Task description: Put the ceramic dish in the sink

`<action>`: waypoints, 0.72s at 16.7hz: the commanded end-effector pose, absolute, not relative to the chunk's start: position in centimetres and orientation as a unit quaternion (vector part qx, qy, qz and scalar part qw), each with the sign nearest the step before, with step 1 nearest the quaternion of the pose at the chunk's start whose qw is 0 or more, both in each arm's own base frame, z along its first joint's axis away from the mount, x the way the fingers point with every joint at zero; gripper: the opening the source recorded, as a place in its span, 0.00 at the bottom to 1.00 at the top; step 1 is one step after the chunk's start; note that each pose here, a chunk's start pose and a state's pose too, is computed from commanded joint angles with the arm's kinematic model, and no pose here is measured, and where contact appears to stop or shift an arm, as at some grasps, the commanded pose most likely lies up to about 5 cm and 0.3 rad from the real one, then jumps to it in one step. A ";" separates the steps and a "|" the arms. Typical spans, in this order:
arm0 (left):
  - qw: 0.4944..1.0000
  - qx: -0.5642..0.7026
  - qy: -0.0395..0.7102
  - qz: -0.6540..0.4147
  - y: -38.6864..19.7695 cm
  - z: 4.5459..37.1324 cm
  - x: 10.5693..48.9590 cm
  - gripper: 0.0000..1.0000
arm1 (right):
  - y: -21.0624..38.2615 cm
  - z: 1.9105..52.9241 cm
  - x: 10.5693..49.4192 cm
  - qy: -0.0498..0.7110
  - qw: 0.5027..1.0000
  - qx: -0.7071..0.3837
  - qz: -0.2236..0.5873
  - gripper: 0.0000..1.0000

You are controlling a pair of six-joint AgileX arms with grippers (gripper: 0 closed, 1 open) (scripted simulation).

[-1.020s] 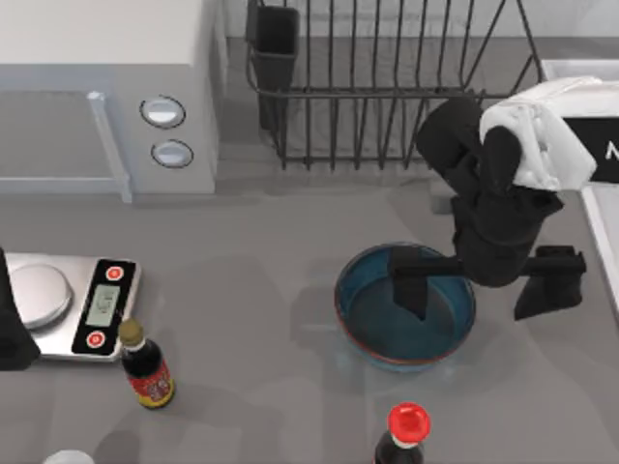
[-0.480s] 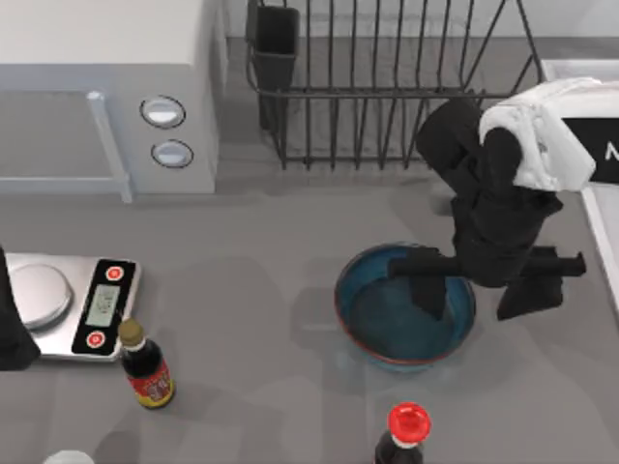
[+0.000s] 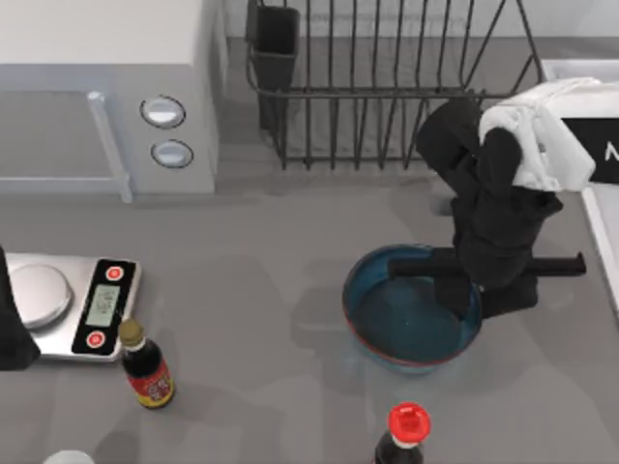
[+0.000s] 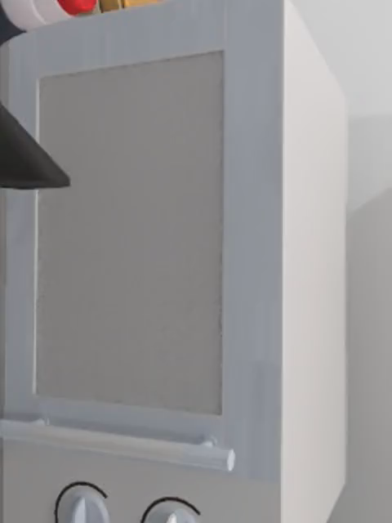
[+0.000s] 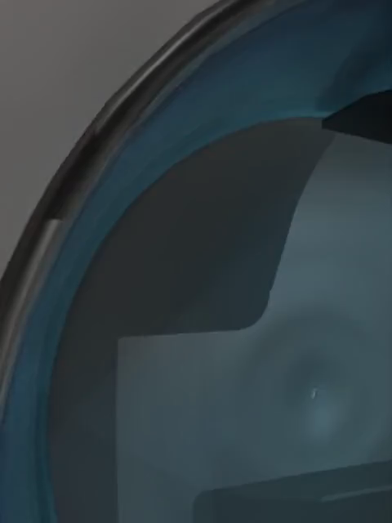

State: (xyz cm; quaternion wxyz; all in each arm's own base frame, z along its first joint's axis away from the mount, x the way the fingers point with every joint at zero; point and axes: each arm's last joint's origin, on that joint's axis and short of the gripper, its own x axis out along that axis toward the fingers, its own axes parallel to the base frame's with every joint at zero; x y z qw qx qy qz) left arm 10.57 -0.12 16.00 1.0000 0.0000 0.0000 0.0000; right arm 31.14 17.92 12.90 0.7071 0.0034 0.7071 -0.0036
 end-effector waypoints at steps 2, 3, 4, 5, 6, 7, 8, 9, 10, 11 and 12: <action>1.000 0.000 0.000 0.000 -0.1 16.0 10.6 1.00 | 17.9 12.9 31.1 0.707 0.707 0.003 -0.004 0.00; 1.000 0.000 0.000 0.000 -0.1 16.0 10.6 1.00 | 17.9 12.9 31.1 0.707 0.707 0.003 -0.004 0.00; 1.000 0.000 0.000 0.000 -0.1 16.0 10.6 1.00 | 17.9 12.9 31.1 0.707 0.707 0.003 -0.004 0.00; 1.000 0.000 0.000 0.000 -0.1 16.0 10.6 1.00 | 17.9 12.9 31.1 0.707 0.707 0.003 -0.004 0.00; 1.000 0.000 0.000 0.000 -0.1 16.0 10.6 1.00 | 17.9 12.9 31.1 0.707 0.707 0.003 -0.004 0.00; 1.000 0.000 0.000 0.000 -0.1 16.0 10.6 1.00 | 17.9 13.0 31.1 0.707 0.708 0.003 -0.003 0.00; 1.000 0.000 0.000 0.000 -0.1 16.0 10.6 1.00 | 18.0 13.0 31.1 0.707 0.708 0.004 -0.003 0.00; 1.000 0.000 0.000 0.000 -0.1 16.0 10.6 1.00 | 18.0 13.4 31.3 0.706 0.708 0.004 -0.003 0.00; 1.000 0.000 0.000 0.000 -0.1 16.0 10.6 1.00 | 18.2 14.0 31.4 0.706 0.708 0.004 -0.003 0.00; 1.000 0.000 0.000 0.000 -0.1 16.0 10.6 1.00 | 18.4 14.9 31.7 0.705 0.709 0.004 -0.001 0.00; 1.000 0.000 0.000 0.000 -0.1 16.0 10.6 1.00 | 18.6 16.0 31.9 0.704 0.710 0.003 0.000 0.00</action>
